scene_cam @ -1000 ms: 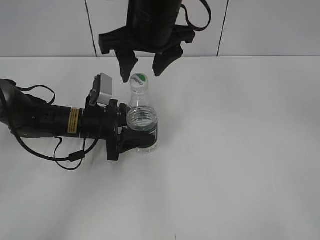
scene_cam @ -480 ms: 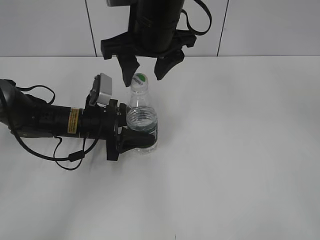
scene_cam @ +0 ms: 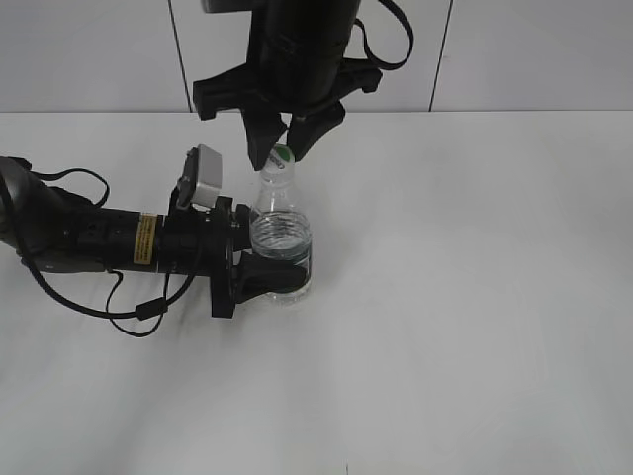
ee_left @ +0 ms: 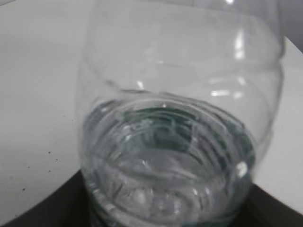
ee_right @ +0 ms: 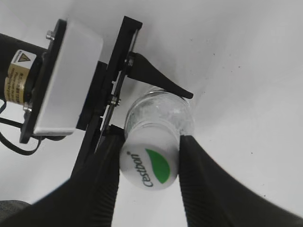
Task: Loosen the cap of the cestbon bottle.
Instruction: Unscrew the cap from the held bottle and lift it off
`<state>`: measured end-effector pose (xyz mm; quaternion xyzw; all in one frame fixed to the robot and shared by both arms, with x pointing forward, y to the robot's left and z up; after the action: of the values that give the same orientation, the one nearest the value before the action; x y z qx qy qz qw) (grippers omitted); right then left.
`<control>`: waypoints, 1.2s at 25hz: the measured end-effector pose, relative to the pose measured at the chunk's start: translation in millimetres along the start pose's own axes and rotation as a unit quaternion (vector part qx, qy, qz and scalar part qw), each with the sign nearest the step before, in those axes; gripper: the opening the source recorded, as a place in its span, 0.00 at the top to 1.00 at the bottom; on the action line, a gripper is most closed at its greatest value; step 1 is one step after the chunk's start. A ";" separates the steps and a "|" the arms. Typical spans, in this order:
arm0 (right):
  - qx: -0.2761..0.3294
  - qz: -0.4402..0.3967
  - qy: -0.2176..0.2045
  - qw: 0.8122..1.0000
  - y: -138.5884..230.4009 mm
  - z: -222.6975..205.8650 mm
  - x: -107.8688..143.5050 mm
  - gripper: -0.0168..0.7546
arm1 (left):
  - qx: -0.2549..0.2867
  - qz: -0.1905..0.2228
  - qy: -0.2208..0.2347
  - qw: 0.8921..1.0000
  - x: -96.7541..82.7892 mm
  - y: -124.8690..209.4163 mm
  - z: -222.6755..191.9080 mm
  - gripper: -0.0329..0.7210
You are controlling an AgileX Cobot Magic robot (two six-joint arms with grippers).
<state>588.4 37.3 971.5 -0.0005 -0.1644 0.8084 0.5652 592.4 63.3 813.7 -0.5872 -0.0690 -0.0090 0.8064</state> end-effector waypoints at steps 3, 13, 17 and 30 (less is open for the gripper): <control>0.000 0.027 0.000 1.000 0.1 0.0 0.1 0.60 | 0.000 0.000 0.000 1.000 0.0 0.0 0.0 0.41; 0.000 0.365 -0.001 0.931 0.2 0.0 0.7 0.60 | 0.000 0.000 0.000 1.000 0.0 0.0 0.0 0.41; 0.000 0.545 -0.001 0.838 0.4 0.0 0.7 0.60 | 0.000 0.002 0.000 1.000 0.0 0.0 0.0 0.41; -0.024 0.677 0.010 0.736 -10.3 16.0 5.7 0.61 | 0.000 0.003 -0.003 1.000 1.4 0.4 0.9 0.41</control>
<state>592.8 41.4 990.4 -0.1336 -0.1347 0.9732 -0.1298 593.7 64.4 813.8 -0.5874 -0.0695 -0.0043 0.8063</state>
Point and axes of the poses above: a point on each arm's last joint axis where the gripper is mounted, z pointing back along that axis away from the gripper, x along the wrist's bending axis when the last joint is at zero, y = z × x, the point moved 8 cm from there along -z, pointing out along that axis toward the gripper, and after that the axes turned 13 degrees about -z, right-handed, at the moved point
